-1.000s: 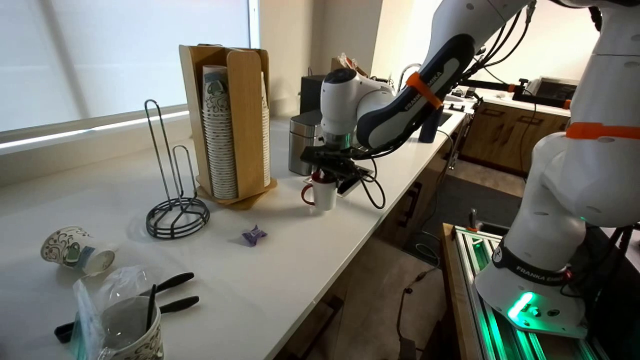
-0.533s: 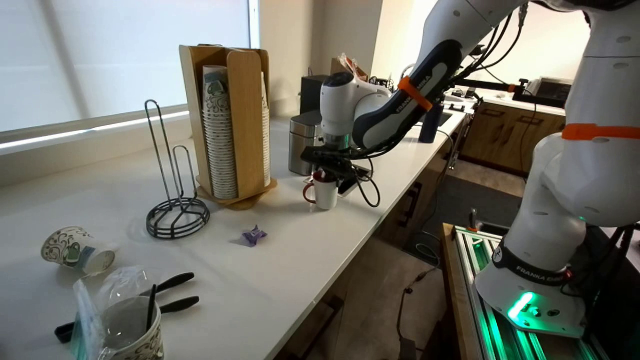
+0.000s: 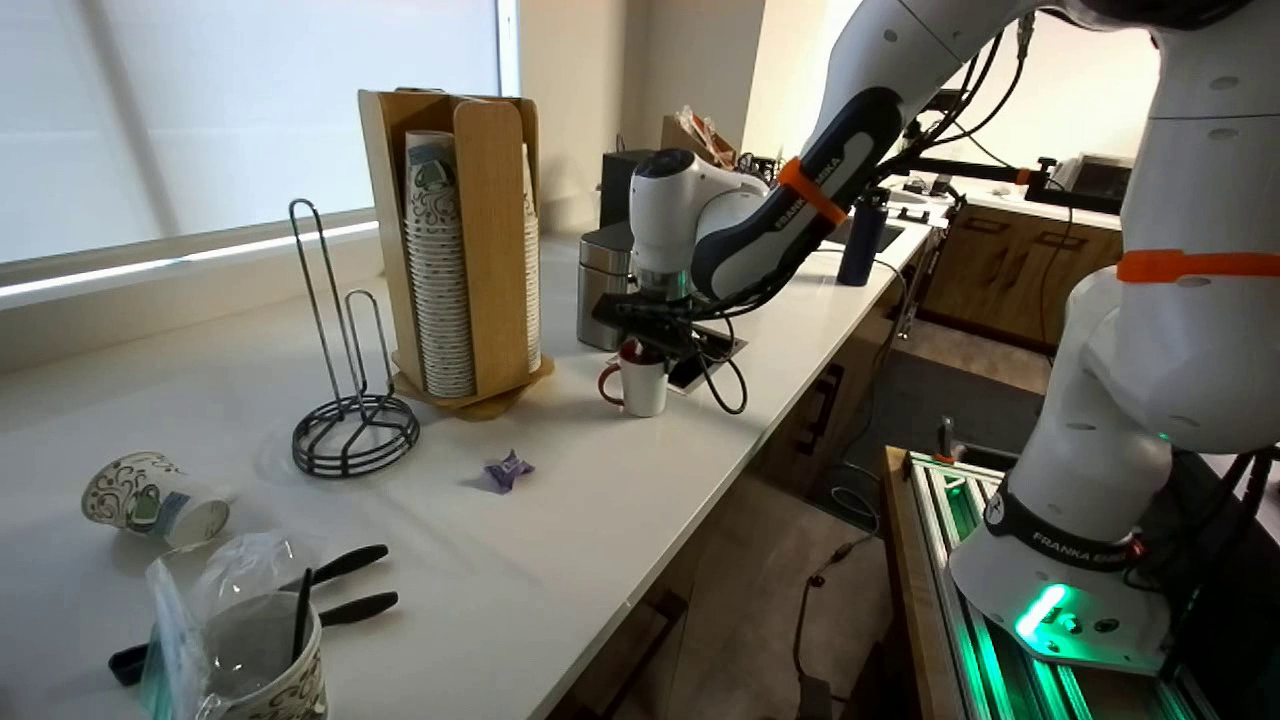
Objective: Move the cup to the right
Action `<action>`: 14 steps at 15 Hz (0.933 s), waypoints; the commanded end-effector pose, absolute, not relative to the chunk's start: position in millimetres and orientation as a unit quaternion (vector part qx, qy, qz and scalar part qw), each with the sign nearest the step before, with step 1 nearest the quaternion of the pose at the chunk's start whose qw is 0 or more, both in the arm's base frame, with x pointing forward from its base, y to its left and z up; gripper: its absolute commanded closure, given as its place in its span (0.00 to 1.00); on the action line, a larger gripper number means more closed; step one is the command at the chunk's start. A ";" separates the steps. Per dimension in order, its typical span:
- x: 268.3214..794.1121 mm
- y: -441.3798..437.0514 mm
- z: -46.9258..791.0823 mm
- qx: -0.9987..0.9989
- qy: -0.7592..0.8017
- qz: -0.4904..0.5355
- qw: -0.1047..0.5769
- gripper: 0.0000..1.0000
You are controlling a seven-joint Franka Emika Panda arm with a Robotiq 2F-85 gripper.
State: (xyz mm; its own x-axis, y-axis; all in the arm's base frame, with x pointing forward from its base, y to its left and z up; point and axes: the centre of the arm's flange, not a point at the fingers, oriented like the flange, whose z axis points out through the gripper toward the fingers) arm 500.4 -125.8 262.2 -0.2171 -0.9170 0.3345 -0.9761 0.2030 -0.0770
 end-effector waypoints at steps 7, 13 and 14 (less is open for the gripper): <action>513.6 -118.1 259.6 0.578 -0.797 0.158 0.076 0.98; 516.2 -117.6 258.2 0.557 -0.813 0.160 0.063 0.98; 516.6 -117.2 258.6 0.554 -0.814 0.160 0.062 0.98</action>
